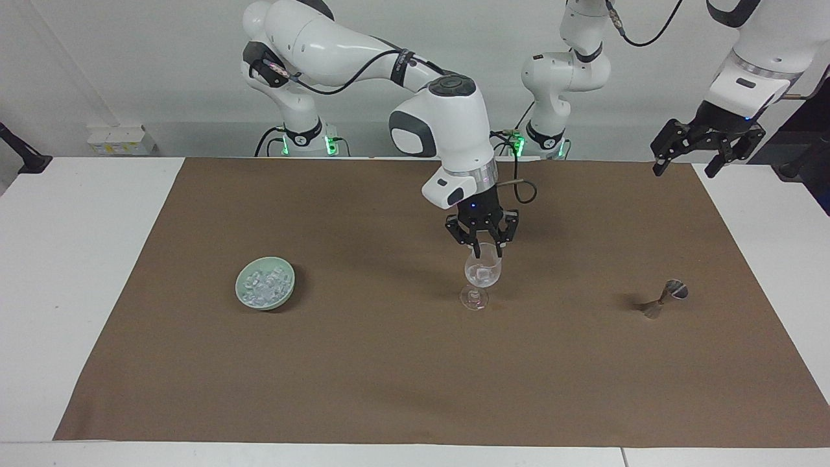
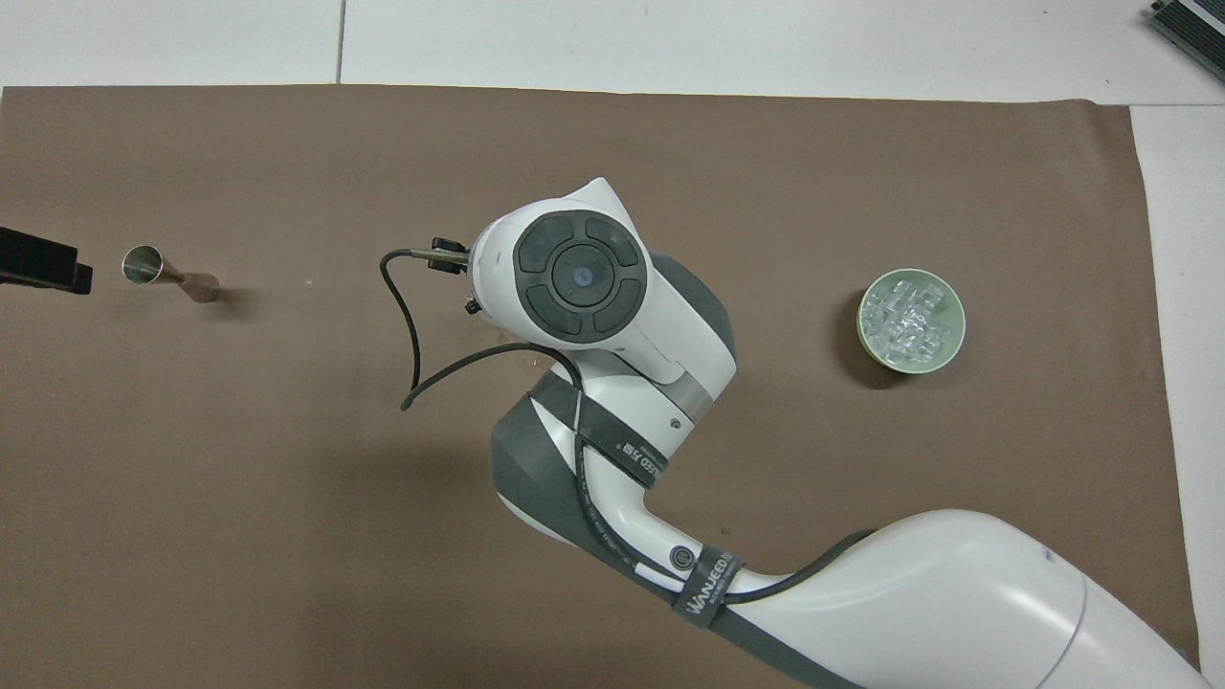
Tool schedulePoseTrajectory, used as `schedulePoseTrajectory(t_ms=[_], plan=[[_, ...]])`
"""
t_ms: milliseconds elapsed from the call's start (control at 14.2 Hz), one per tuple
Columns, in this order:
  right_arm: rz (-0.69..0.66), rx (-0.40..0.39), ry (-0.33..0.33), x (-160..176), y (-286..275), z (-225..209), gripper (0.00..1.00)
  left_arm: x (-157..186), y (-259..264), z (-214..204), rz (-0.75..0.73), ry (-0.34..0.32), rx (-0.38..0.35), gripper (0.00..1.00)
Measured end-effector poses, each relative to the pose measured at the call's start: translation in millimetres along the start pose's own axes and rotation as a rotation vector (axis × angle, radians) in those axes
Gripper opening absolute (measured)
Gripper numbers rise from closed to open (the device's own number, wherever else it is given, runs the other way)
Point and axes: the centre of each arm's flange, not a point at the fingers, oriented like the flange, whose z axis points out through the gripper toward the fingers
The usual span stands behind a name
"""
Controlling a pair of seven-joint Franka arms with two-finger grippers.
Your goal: Pour wine and add ice with both arms
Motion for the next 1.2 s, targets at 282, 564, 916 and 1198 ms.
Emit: schedulePoseTrajectory(t_ms=[282,564,916,1198], plan=[[0.0,0.013,0.007,1,-2,-2,0.48,0,0,1,0.0,-0.001,0.0,1.0],[-0.003,0.033,0.016,1,-8,-13,0.9,0,0,1,0.0,-0.001,0.0,1.0],[0.005,-0.007,0.1,24,7,-49,1.0,0,0,1,-0.001,-0.001,0.0,1.0],[-0.003,-0.135,0.184,72,57,-78,1.0,0,0,1,-0.006,-0.001,0.0,1.0]])
